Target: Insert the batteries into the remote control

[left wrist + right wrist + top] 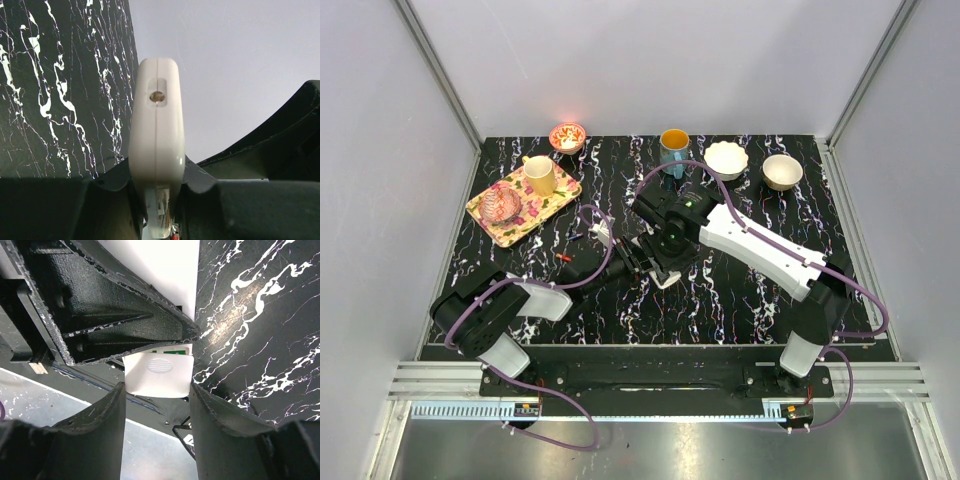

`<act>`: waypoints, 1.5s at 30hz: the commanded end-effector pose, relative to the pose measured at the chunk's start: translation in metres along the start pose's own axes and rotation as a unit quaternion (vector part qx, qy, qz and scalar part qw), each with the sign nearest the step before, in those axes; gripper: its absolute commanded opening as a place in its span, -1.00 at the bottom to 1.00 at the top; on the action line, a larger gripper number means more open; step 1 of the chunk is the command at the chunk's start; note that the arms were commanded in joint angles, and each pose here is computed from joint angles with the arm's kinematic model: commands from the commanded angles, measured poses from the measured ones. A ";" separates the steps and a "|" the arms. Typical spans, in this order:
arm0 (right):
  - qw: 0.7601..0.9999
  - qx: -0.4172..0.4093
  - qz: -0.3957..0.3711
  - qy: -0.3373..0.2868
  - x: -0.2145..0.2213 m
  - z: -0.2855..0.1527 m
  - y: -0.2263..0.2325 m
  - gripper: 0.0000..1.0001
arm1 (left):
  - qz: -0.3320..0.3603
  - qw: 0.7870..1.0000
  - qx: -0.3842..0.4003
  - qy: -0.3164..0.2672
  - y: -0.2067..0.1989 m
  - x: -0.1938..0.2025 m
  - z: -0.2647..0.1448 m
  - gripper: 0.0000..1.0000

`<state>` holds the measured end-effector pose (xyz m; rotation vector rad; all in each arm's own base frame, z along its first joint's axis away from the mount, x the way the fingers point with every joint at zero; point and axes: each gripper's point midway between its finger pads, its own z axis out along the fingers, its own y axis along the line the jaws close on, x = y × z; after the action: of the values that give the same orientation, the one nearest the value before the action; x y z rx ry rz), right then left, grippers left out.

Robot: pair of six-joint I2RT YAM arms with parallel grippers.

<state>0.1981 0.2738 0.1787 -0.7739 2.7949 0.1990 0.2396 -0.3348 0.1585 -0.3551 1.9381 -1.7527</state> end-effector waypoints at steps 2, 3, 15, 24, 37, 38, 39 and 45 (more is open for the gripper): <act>1.000 -0.015 0.001 -0.012 -0.001 -0.006 0.005 -1.00 | 0.015 0.998 0.060 -0.011 -0.035 -0.006 -0.002 -1.00; 1.000 -0.015 0.001 -0.011 0.000 -0.006 0.006 -1.00 | 0.015 0.998 0.059 -0.011 -0.034 -0.006 -0.003 -1.00; 1.000 -0.017 0.003 -0.007 0.002 -0.001 0.006 -1.00 | 0.014 0.998 0.064 -0.012 -0.037 -0.006 -0.003 -1.00; 1.000 -0.021 0.006 -0.012 0.003 -0.006 0.007 -1.00 | 0.013 0.998 0.060 -0.011 -0.034 -0.006 -0.002 -1.00; 1.000 -0.020 0.004 -0.009 0.007 -0.007 0.006 -1.00 | 0.014 0.998 0.058 -0.011 -0.033 -0.005 -0.002 -1.00; 1.000 -0.021 0.003 -0.009 0.006 -0.008 0.007 -1.00 | 0.014 0.998 0.060 -0.012 -0.033 -0.006 -0.002 -1.00; 1.000 -0.020 0.004 -0.010 0.006 -0.007 0.006 -1.00 | 0.013 0.998 0.060 -0.012 -0.033 -0.006 -0.002 -1.00; 1.000 -0.017 -0.001 -0.008 0.005 -0.004 0.006 -1.00 | 0.015 0.998 0.067 -0.007 -0.036 -0.004 -0.003 -1.00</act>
<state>0.1930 0.2730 0.1703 -0.7740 2.8207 0.2075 0.2395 -0.3347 0.1583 -0.3549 1.9385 -1.7522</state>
